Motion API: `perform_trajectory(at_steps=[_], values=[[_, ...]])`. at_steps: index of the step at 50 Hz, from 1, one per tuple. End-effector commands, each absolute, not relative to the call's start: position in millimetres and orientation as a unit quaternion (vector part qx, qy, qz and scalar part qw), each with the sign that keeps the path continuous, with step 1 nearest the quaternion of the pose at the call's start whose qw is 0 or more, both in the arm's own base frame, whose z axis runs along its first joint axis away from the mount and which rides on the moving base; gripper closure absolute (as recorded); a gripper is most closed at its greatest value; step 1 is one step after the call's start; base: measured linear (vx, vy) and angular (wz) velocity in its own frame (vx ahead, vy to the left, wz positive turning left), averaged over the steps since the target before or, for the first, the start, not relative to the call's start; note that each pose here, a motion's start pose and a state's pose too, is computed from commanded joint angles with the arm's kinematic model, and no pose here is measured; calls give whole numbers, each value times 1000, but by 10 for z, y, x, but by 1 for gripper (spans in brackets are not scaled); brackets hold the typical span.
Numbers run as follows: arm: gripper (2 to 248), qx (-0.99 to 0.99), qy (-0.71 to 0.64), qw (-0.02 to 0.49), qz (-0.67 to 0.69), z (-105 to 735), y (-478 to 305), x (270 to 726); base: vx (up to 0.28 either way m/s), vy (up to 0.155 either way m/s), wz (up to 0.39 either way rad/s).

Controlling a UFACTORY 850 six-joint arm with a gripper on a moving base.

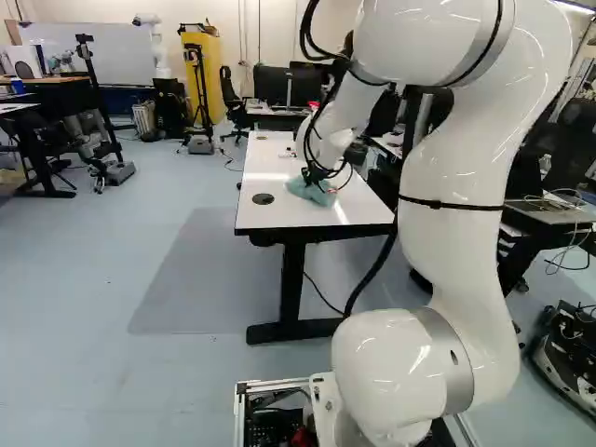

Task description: Clean the table with the green towel

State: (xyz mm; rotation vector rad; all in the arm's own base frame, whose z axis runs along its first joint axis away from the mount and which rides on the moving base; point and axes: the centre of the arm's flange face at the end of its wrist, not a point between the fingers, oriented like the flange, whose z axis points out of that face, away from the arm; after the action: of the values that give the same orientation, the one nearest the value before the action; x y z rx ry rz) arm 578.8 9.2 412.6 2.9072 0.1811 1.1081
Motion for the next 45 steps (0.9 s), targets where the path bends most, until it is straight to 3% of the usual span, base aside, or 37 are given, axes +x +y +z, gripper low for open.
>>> perform_trajectory(at_steps=[22,45], values=[[220,931,88,1,355,4129,459,5743,0,0,0],[220,934,95,-1,346,4150,503,5344,0,0,0]])
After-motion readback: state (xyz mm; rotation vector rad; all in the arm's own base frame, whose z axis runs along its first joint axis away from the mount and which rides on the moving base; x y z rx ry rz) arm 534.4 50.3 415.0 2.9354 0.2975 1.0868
